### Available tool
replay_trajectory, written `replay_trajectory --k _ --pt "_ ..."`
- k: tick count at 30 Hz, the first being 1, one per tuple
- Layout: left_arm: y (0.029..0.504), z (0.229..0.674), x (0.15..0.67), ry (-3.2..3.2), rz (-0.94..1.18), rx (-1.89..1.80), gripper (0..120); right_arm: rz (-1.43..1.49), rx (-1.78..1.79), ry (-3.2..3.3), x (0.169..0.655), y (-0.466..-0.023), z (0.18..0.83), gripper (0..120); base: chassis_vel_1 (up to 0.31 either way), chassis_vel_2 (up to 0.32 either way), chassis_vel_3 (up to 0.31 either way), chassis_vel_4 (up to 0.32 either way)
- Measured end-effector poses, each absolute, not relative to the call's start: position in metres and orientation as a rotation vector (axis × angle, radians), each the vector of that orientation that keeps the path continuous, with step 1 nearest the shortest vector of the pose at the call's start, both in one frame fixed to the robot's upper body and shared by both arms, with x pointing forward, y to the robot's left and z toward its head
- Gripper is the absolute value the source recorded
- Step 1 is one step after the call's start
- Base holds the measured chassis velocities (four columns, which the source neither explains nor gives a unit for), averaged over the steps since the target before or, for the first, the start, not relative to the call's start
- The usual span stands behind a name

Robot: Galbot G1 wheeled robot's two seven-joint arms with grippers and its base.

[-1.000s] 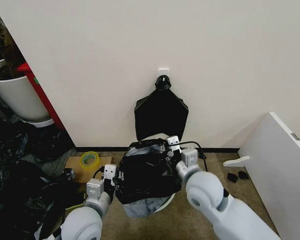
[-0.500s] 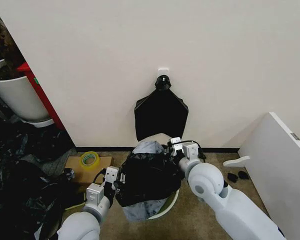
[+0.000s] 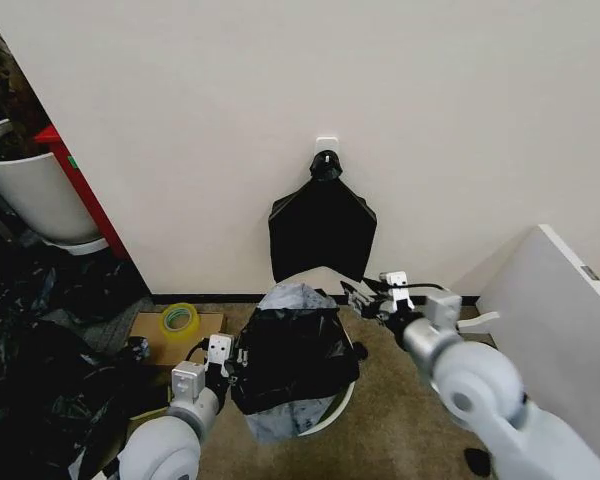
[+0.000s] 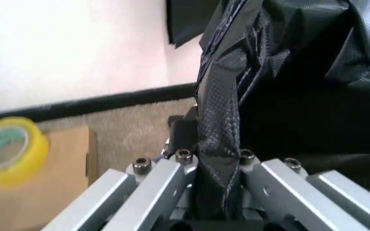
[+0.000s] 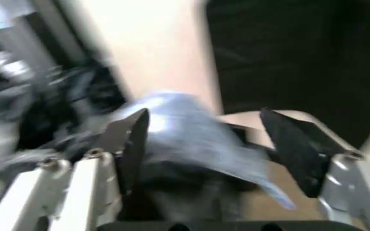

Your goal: Place the garbage bag over the trash bin.

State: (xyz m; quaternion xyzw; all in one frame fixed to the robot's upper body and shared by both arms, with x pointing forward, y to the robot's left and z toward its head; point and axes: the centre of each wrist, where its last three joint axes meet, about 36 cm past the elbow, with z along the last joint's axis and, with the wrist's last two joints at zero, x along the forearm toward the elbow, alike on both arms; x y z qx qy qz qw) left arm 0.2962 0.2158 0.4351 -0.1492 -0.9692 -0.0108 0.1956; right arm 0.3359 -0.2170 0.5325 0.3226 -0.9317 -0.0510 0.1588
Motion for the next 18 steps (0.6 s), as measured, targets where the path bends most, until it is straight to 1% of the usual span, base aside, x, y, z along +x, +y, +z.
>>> replay_trajectory --k 1,3,4,7,9,10,11,12,13,16,17,18 --pt "0.216 0.435 0.296 -2.716 -0.030 -0.418 1 -0.146 0.922 -2.664 0.336 -0.217 0.533 67 0.000 0.000 0.000 0.000" --pt "0.218 0.434 0.295 -2.733 -0.074 -0.475 1 -0.115 1.013 -2.639 0.340 -0.217 0.535 79 0.000 0.000 0.000 0.000" --pt "0.218 0.434 0.295 -2.733 -0.074 -0.475 1 -0.115 1.013 -2.639 0.340 -0.217 0.535 79 0.000 0.000 0.000 0.000" --pt "0.218 0.435 0.291 -2.744 -0.104 -0.517 1 -0.094 1.016 -2.621 0.352 -0.217 0.532 91 0.000 0.000 0.000 0.000" --pt "0.217 0.435 0.289 -2.746 -0.107 -0.524 1 -0.091 1.011 -2.610 0.355 -0.217 0.529 90 0.000 0.000 0.000 0.000" --pt "0.217 0.435 0.287 -2.746 -0.107 -0.527 1 -0.095 1.004 -2.595 0.357 -0.217 0.526 84 0.000 0.000 0.000 0.000" --pt "0.216 0.434 0.286 -2.745 -0.105 -0.528 1 -0.103 0.998 -2.581 0.359 -0.217 0.524 81 0.000 0.000 0.000 0.000" --pt "0.216 0.433 0.284 -2.744 -0.104 -0.527 1 -0.120 0.989 -2.556 0.361 -0.218 0.521 74 0.000 0.000 0.000 0.000" --pt "0.216 0.433 0.284 -2.744 -0.104 -0.527 1 -0.120 0.989 -2.556 0.361 -0.218 0.521 74 0.000 0.000 0.000 0.000" --pt "0.214 0.433 0.283 -2.746 -0.097 -0.529 1 -0.146 0.980 -2.533 0.365 -0.220 0.519 59 0.000 0.000 0.000 0.000" --pt "0.214 0.433 0.283 -2.746 -0.097 -0.529 1 -0.146 0.980 -2.533 0.365 -0.220 0.519 59 0.000 0.000 0.000 0.000" --pt "0.213 0.433 0.283 -2.747 -0.096 -0.529 1 -0.147 0.975 -2.532 0.366 -0.221 0.518 55 0.000 0.000 0.000 0.000"
